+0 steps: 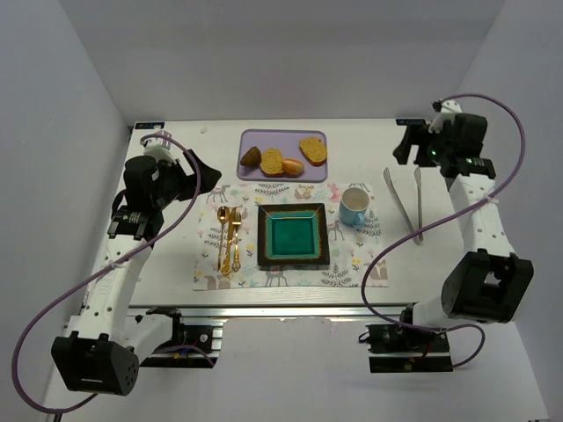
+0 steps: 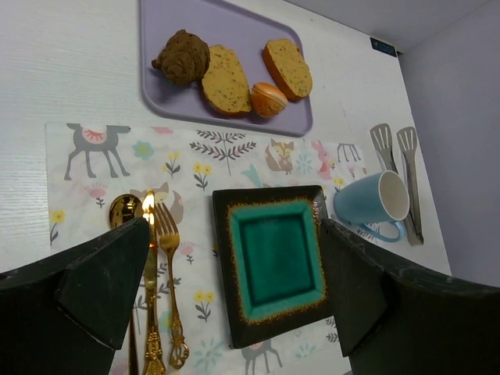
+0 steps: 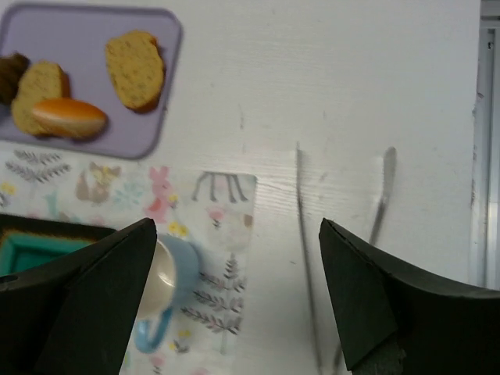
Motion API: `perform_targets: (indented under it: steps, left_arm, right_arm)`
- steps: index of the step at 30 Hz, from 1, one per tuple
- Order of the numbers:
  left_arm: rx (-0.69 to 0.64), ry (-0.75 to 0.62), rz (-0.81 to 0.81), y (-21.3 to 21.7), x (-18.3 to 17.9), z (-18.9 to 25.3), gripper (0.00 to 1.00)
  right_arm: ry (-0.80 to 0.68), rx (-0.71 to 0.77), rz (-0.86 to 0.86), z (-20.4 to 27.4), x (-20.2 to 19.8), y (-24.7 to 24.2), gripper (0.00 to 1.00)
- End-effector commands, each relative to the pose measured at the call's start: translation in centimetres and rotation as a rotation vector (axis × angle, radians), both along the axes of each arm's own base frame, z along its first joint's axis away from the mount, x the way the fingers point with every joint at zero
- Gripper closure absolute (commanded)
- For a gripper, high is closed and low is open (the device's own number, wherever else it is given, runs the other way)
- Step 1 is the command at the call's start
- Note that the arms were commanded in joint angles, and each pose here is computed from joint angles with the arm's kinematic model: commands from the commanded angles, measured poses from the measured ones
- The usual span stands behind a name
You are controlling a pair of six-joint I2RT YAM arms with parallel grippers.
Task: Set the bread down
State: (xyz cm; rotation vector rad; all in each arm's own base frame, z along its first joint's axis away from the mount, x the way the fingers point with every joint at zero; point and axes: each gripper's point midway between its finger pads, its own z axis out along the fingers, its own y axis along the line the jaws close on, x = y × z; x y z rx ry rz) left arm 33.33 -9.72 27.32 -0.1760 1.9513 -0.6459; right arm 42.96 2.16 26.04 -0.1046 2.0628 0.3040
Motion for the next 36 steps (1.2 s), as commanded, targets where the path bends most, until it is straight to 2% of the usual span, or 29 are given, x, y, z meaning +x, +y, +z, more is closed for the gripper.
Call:
perform_targets:
  steps: [1, 2, 4, 5, 6, 7, 8, 9, 10, 11, 12, 13, 15, 16, 25, 31, 36]
  left_arm:
    - [-0.029, -0.041, -0.035, -0.6, -1.1, 1.4, 0.03]
    - [-0.029, -0.040, -0.035, -0.6, -1.2, 1.2, 0.03]
    - [-0.029, -0.047, -0.035, -0.6, -1.5, 1.3, 0.06]
    - [-0.030, -0.038, -0.034, -0.5, -1.6, 0.8, 0.14]
    - [-0.032, -0.045, -0.039, -0.6, -1.9, 0.9, 0.21]
    - [-0.035, -0.038, -0.043, -0.6, -2.1, 0.7, 0.45]
    - [-0.039, -0.029, -0.046, -0.7, -2.3, 0.2, 0.60]
    - [-0.043, -0.032, -0.046, -0.8, -2.5, 0.2, 0.72]
    - [-0.045, -0.028, -0.047, -0.7, -2.7, 0.1, 0.77]
    - [-0.046, -0.020, -0.051, -0.8, -2.9, -0.4, 0.75]
    - [-0.050, -0.019, -0.051, -0.9, -3.0, -0.5, 0.68]
    - [-0.053, -0.020, -0.052, -0.9, -3.2, -0.5, 0.55]
    - [-0.063, -0.007, -0.046, -0.8, -3.5, -1.2, 0.24]
    - [-0.067, -0.012, -0.047, -0.9, -3.7, -1.2, 0.21]
    - [-0.061, 0.027, -0.050, -0.9, -4.0, -2.7, 0.17]
    - [-0.056, 0.046, -0.053, -0.9, -3.8, -3.3, 0.17]
    - [-0.053, 0.062, -0.041, -0.7, -3.9, -3.8, 0.17]
  right_arm:
    - [-0.071, -0.057, 0.133, -0.9, -1.8, -1.6, 0.11]
    - [-0.075, -0.081, 0.162, -1.3, -2.3, -2.4, 0.11]
    - [-0.027, -0.091, 0.148, -3.1, -2.0, -3.5, 0.24]
    - [-0.014, -0.098, 0.125, -3.1, -1.7, -4.6, 0.34]
    - [0.065, -0.075, 0.116, -5.1, -1.8, -5.3, 0.64]
    - [0.085, -0.058, 0.126, -5.5, -1.9, -5.6, 0.82]
    - [0.118, -0.055, 0.118, -6.3, -1.8, -6.6, 0.97]
    - [0.130, -0.066, 0.121, -6.8, -1.8, -7.1, 0.95]
    - [0.145, -0.086, 0.122, -7.5, -1.9, -7.5, 0.87]
    - [0.163, -0.121, 0.138, -8.6, -2.0, -7.9, 0.47]
    - [0.199, -0.132, 0.141, -9.5, -2.4, -8.1, 0.24]
    - [0.230, -0.158, 0.135, -10.2, -2.7, -8.6, 0.13]
    - [0.292, -0.183, 0.124, -12.2, -3.4, -9.3, 0.11]
    - [0.315, -0.212, 0.103, -13.0, -3.7, -9.9, 0.11]
    - [0.404, -0.287, 0.149, -18.8, -6.6, -9.7, 0.11]
    - [0.471, -0.321, 0.159, -21.9, -6.8, -9.8, 0.11]
    - [0.470, -0.328, 0.147, -23.3, -6.0, -9.6, 0.11]
